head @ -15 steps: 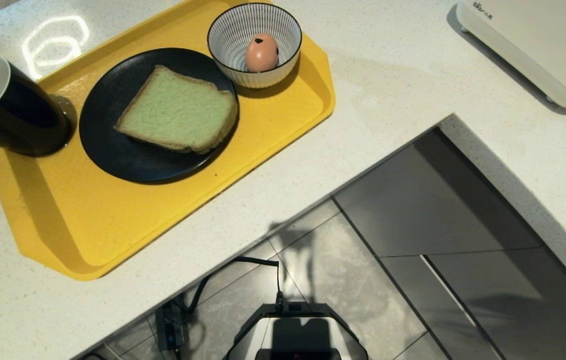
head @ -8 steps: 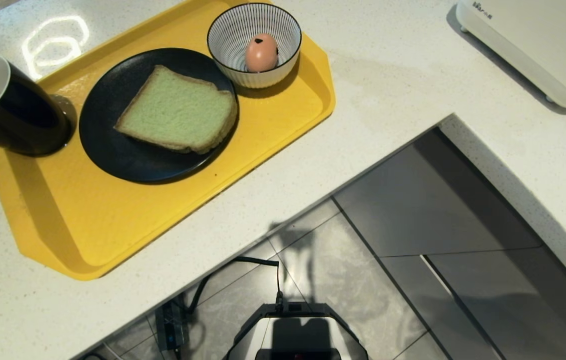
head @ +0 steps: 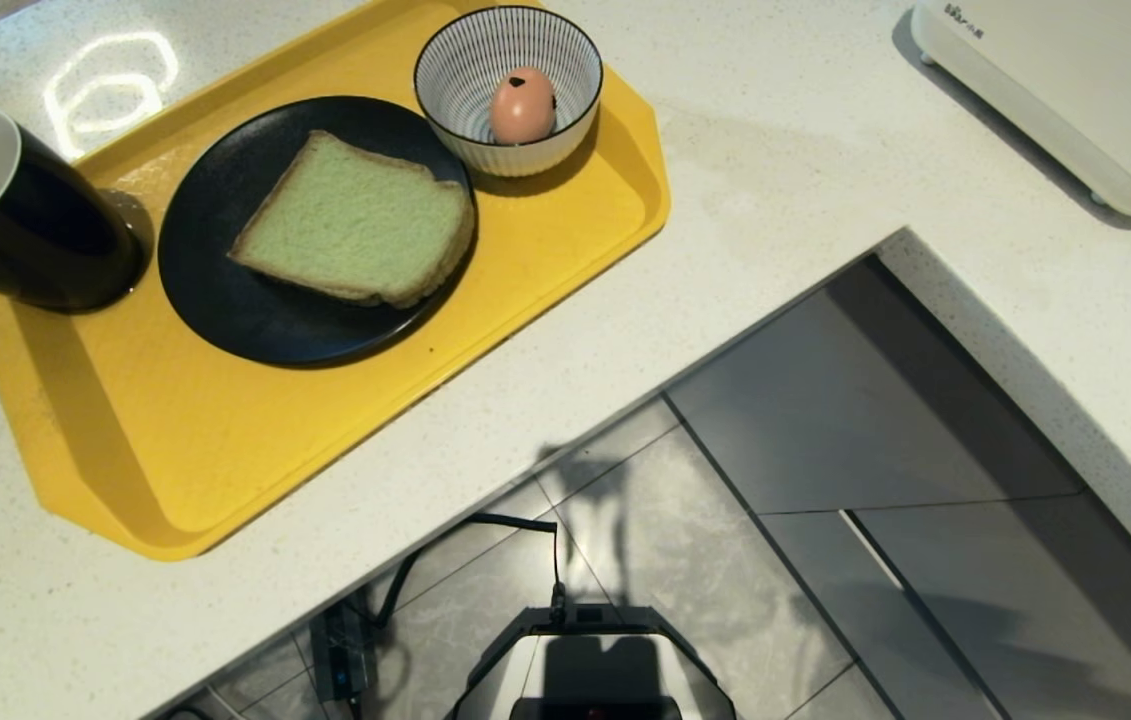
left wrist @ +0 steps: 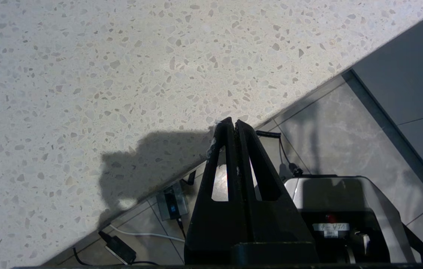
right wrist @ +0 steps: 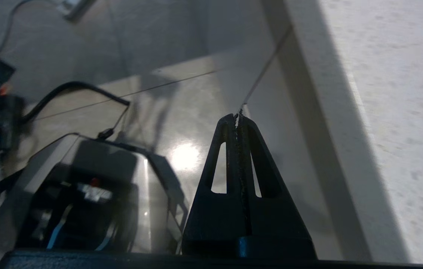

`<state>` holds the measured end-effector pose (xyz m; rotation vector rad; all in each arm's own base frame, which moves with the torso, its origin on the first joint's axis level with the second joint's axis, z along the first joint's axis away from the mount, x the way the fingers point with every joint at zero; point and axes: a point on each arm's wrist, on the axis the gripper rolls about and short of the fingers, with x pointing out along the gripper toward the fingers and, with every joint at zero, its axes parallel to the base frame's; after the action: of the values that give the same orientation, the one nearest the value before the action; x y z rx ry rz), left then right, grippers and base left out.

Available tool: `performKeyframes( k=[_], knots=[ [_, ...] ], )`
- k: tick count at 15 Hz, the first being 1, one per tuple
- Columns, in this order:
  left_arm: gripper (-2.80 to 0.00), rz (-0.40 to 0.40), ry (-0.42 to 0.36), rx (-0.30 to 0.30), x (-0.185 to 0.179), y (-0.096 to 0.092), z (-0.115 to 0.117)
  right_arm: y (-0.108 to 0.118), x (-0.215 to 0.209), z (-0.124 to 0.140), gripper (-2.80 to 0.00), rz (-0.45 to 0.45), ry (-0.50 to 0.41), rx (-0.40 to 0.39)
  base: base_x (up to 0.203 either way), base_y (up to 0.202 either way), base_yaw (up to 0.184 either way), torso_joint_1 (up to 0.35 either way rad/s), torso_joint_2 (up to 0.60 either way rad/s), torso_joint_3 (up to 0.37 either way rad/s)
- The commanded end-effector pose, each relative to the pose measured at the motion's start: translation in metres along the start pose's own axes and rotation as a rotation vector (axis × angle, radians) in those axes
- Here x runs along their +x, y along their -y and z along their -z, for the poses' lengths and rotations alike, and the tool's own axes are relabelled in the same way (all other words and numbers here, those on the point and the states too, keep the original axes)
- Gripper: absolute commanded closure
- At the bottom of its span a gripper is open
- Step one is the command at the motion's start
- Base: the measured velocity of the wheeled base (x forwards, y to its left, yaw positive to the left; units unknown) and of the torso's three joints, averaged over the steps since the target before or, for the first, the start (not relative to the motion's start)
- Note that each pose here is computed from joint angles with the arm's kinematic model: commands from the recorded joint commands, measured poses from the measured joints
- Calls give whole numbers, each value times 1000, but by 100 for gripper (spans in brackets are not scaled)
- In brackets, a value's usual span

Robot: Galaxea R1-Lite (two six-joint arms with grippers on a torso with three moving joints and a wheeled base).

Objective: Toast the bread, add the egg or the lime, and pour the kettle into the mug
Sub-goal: Pick up the kettle

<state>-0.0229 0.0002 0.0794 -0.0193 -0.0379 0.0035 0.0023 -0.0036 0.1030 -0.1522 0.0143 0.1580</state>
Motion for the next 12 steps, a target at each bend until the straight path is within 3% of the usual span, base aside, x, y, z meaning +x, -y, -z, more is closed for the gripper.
performKeyframes(
  k=[1, 7, 12],
  knots=[
    [0, -1, -13, -1, 1, 0, 4, -3, 0, 5, 0, -91, -46, -14, 0, 0, 0, 0, 0, 0],
    [0, -1, -13, -1, 1, 0, 4, -6, -1, 17, 0, -54, -176, 45, 0, 0, 0, 0, 0, 0],
    [0, -1, -13, -1, 1, 0, 4, -6, 0, 18, 0, -20, -206, 57, 0, 0, 0, 0, 0, 0]
  ],
)
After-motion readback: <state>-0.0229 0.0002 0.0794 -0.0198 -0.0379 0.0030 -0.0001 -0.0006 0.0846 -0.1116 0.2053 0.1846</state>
